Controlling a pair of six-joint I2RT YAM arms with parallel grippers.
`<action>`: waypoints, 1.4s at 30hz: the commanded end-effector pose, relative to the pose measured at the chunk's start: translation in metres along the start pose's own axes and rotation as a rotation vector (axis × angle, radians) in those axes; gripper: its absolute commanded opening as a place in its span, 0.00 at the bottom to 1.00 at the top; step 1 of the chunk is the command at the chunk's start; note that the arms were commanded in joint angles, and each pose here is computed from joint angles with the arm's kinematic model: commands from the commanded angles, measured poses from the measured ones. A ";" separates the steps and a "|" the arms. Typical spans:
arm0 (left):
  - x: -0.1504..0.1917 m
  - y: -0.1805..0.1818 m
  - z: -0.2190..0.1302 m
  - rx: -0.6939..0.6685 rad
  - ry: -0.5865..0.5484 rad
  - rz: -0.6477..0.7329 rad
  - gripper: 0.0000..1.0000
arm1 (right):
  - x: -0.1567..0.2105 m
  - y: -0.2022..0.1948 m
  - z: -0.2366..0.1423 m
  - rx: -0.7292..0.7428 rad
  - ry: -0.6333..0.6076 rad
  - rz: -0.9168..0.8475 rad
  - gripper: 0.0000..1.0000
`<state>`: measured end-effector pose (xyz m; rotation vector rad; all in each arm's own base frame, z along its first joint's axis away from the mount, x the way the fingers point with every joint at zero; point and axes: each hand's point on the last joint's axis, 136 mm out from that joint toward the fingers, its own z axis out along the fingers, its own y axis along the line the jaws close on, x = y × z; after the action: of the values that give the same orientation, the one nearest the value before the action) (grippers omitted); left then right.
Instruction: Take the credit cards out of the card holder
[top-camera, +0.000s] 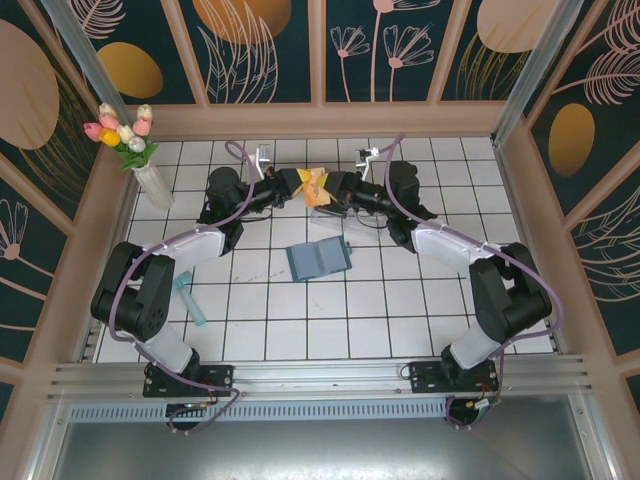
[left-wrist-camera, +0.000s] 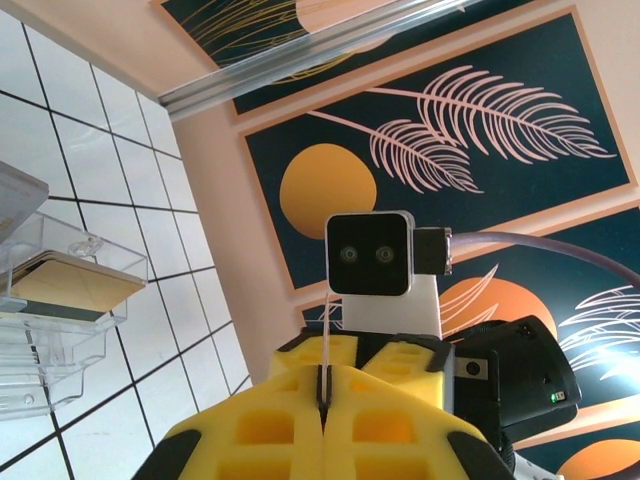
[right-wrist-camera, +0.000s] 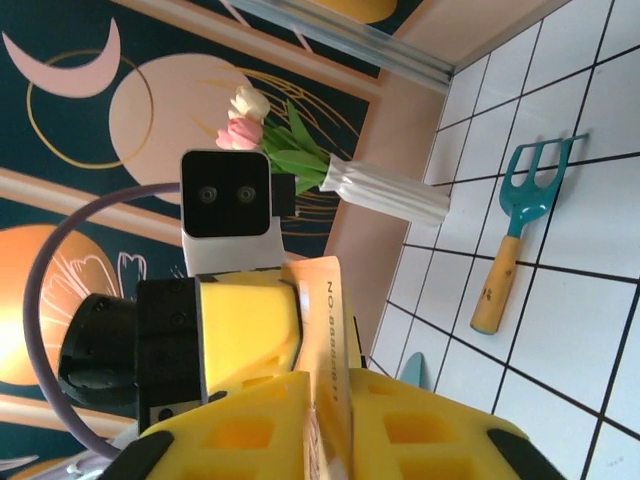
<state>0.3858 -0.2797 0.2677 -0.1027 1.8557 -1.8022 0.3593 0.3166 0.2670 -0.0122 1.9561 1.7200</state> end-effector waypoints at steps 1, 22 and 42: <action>-0.001 -0.015 0.002 0.022 0.011 0.048 0.00 | 0.000 0.017 0.007 -0.077 0.013 -0.042 0.10; -0.003 0.115 -0.063 -0.661 0.052 0.084 0.95 | -0.062 -0.009 -0.083 0.459 -0.048 -0.741 0.00; -0.003 0.121 -0.074 -0.722 0.057 0.166 0.99 | -0.052 -0.062 -0.087 0.548 0.417 -1.255 0.00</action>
<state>0.3951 -0.2017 0.1554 -0.1647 2.3762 -0.9857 0.3919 0.2088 0.2382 -1.0260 1.9342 0.4382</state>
